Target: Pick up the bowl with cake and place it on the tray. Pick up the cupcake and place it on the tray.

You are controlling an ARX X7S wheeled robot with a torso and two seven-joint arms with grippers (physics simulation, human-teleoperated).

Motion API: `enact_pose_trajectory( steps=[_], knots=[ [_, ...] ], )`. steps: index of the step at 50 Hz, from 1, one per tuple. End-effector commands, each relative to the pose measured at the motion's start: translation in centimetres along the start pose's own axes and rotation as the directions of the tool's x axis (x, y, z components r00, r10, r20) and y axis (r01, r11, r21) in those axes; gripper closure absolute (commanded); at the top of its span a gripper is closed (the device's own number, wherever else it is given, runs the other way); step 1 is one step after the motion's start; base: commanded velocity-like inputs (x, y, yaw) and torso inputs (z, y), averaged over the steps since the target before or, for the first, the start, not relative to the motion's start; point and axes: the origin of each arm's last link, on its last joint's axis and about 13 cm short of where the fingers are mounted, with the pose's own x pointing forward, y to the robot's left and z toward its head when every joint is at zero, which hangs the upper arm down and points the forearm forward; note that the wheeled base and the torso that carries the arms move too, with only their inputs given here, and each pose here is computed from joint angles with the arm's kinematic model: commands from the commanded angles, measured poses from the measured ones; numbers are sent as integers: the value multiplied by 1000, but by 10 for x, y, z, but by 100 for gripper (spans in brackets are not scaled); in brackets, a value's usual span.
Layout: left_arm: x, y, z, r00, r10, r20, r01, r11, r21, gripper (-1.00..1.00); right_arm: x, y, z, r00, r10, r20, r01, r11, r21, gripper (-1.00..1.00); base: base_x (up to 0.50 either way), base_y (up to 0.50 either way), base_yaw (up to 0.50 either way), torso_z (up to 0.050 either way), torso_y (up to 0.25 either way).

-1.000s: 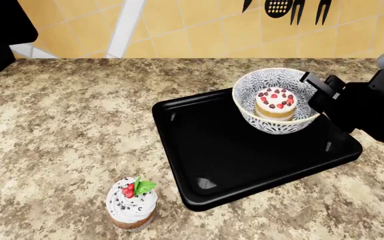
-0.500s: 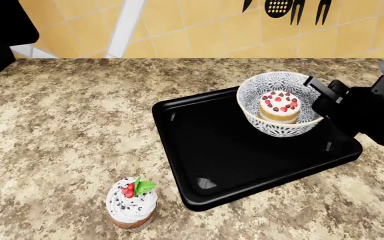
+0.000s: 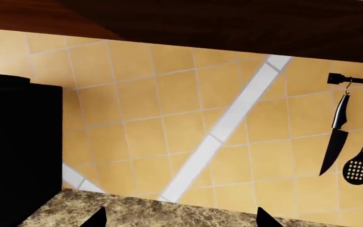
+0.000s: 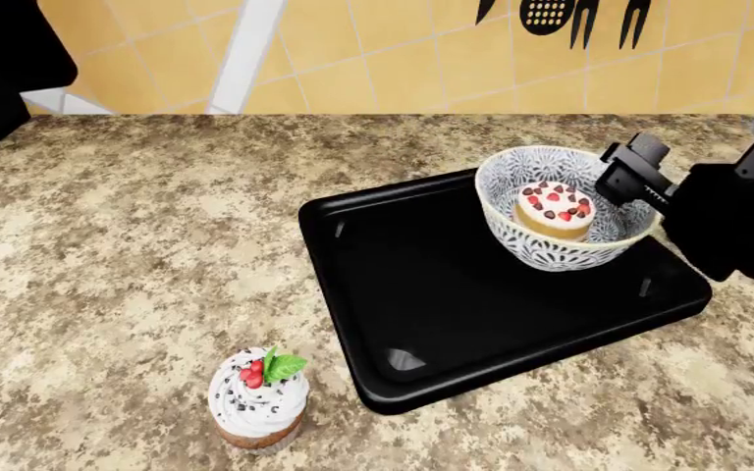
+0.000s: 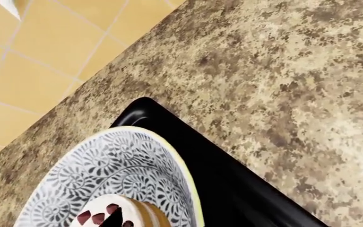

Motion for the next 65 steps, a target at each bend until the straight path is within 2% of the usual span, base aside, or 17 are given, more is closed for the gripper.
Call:
enact_pose_trajectory(
  steps=[1, 11, 17, 22, 27, 32, 35, 36, 38, 41, 49, 58, 60, 64, 65],
  knots=[
    [0, 0, 0, 1000, -2, 0, 2, 1000, 1, -100, -6, 5, 6, 1000, 10, 27, -9, 1000, -29, -100, 0, 0, 0, 0, 0],
    [-1, 0, 1, 1000, -2, 2, 2, 1000, -1, -100, -27, 19, 19, 993, 18, 120, -2, 991, -132, -100, 0, 0, 0, 0, 0],
    [-1, 0, 2, 1000, 0, 4, 0, 1000, -4, -100, -50, 28, 26, 984, 65, 165, -29, 977, -213, -100, 0, 0, 0, 0, 0],
    [-1, 1, 2, 1000, 1, 5, -1, 1000, -4, -100, -77, 38, 25, 972, 156, 174, -91, 938, -333, -100, 0, 0, 0, 0, 0],
    [0, 1, 2, 1000, 6, 5, -6, 1000, -4, -100, -100, 44, 20, 959, 231, 161, -146, 897, -418, -100, 0, 0, 0, 0, 0],
    [0, 1, 1, 1000, 6, 5, -6, 1000, -1, -100, -120, 50, 11, 925, 350, 147, -229, 822, -521, -100, 0, 0, 0, 0, 0],
    [0, 1, 2, 1000, 7, 5, -7, 1000, -1, -100, -128, 53, 6, 914, 386, 124, -257, 789, -558, -100, 0, 0, 0, 0, 0],
    [1, 2, 2, 1000, 12, 5, -12, 1000, -4, -100, -136, 57, -2, 900, 429, 74, -299, 732, -612, -100, 0, 0, 0, 0, 0],
    [2, 3, 3, 1000, 16, 5, -15, 1000, -7, -100, -148, 62, -13, 877, 480, 5, -351, 648, -676, -100, 0, 0, 0, 0, 0],
    [2, 3, 3, 1000, 18, 4, -18, 1000, -8, -100, -157, 65, -21, 859, 510, -45, -387, 587, -711, -100, 0, 0, 0, 0, 0],
    [2, 3, 3, 1000, 18, 6, -18, 1000, -9, -100, -166, 71, -40, 817, 558, -146, -464, 485, -741, -100, 0, 0, 0, 0, 0],
    [2, 4, 4, 1000, 19, 8, -19, 1000, -11, -100, -168, 81, -59, 772, 593, -228, -533, 410, -741, -100, 0, 0, 0, 0, 0],
    [2, 4, 5, 1000, 20, 8, -20, 1000, -12, -100, -168, 84, -63, 760, 597, -257, -552, 384, -740, -100, 0, 0, 0, 0, 0],
    [2, 4, 4, 1000, 21, 8, -21, 1000, -10, -100, -166, 87, -71, 743, 604, -289, -577, 358, -734, -100, 0, 0, 0, 0, 0],
    [2, 4, 4, 1000, 21, 8, -21, 1000, -10, -100, -165, 89, -73, 739, 597, -312, -586, 341, -735, -100, 0, 0, 0, 0, 0]
  ],
)
